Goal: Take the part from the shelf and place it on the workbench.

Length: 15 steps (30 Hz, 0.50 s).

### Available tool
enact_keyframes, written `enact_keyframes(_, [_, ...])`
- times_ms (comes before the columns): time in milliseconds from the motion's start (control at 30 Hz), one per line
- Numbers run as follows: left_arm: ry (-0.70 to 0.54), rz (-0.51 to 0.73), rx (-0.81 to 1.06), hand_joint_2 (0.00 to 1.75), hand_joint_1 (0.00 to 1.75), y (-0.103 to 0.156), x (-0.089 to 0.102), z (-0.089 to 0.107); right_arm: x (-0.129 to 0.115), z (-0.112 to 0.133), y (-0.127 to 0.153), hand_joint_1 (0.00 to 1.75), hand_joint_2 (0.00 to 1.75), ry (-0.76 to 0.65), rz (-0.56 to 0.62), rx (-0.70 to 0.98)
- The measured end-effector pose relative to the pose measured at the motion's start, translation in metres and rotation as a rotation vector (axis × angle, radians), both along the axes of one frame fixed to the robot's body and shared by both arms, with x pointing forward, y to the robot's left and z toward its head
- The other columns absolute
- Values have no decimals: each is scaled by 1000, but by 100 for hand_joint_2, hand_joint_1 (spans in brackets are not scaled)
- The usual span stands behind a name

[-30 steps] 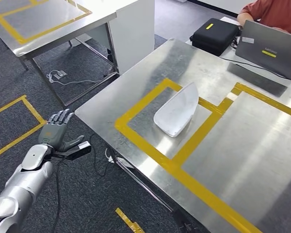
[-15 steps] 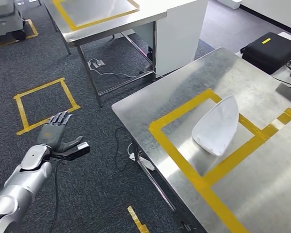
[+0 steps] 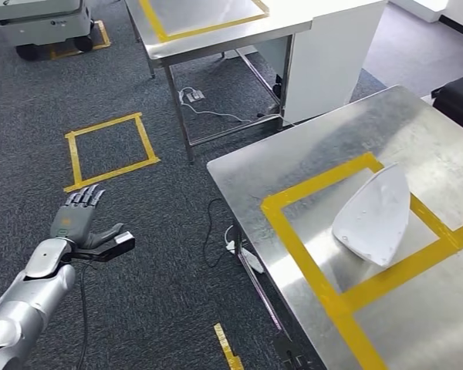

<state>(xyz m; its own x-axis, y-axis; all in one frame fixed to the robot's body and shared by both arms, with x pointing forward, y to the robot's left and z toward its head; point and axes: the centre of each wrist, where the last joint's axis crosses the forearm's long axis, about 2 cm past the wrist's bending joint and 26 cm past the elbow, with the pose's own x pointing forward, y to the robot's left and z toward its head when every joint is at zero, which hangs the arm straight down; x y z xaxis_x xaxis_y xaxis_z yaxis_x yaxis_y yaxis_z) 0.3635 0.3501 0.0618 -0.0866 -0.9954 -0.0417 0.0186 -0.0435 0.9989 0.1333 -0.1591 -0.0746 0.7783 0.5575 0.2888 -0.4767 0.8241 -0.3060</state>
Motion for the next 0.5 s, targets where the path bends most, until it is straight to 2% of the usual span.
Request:
enact_keyframes(200, [10,36,11,0,0,13,-3,-2,2,1,0,0,0,-2,-3,1])
enact_keyframes(500, [39,55,19,0,0,20,-11,-10,0,0,-1,0,0,3,-5,1])
